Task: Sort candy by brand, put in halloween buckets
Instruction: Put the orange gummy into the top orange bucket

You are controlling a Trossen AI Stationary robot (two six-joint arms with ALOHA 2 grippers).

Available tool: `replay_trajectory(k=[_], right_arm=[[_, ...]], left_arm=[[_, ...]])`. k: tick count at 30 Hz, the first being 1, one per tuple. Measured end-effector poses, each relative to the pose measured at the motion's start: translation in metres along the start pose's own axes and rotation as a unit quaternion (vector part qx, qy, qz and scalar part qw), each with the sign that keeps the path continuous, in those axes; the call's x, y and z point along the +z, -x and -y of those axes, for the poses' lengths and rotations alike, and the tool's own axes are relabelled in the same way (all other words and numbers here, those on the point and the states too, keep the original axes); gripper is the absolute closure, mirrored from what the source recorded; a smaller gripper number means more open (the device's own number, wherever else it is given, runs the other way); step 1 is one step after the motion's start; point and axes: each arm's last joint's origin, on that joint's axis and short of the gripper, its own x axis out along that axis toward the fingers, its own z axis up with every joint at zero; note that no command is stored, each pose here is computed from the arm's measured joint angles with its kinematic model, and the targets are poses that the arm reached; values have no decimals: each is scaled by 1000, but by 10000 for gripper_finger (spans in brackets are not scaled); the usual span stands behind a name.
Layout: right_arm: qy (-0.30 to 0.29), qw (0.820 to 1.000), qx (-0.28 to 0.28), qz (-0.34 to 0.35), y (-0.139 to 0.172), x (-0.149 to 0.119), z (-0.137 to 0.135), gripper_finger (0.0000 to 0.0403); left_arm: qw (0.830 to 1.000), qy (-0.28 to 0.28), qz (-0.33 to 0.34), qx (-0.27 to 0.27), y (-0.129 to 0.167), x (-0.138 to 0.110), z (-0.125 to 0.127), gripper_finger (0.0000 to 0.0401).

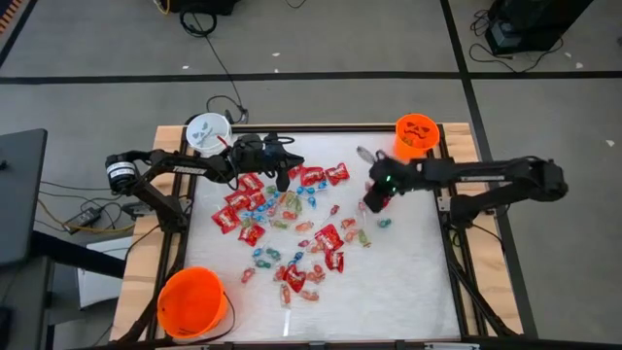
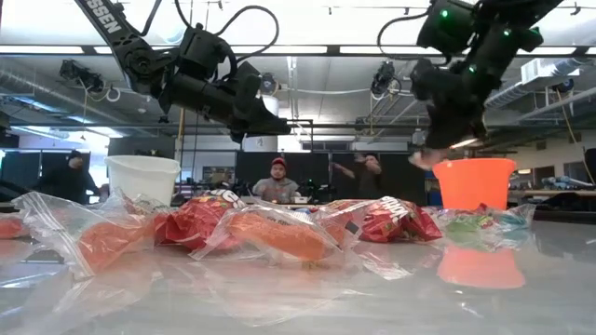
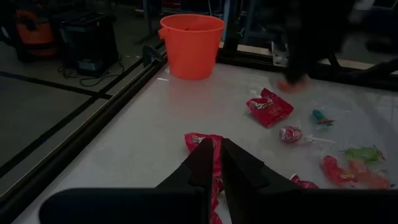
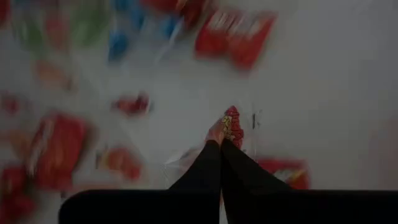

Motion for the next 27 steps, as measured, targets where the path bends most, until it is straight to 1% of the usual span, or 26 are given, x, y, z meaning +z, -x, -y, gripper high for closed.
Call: replay_trajectory(k=[2,5,10,13,15,20,24,27], right_arm=[[-20,999,-16,27,10,11,9,396],[-30,997,-51,55,26,26,23,398],[-39,986,-147,74,46,46,51,398],[-49,977,-192,76,52,52,70,398],[-68,972,-213,73,55,54,85,398],[-127,960,-246,51,62,52,125,398],[-148,965,-208,64,62,57,138,398],[-153,965,-206,54,55,59,142,398]], left_arm=[[1000,0,0,0,0,0,0,364],[1000,0,0,0,0,0,0,364],[1000,-1,0,0,0,0,0,364],[1000,-1,0,0,0,0,0,364],[1000,-2,0,0,0,0,0,364],[1000,-2,0,0,0,0,0,364],[1000,-5,1,0,0,0,0,364],[1000,-8,1,0,0,0,0,364]])
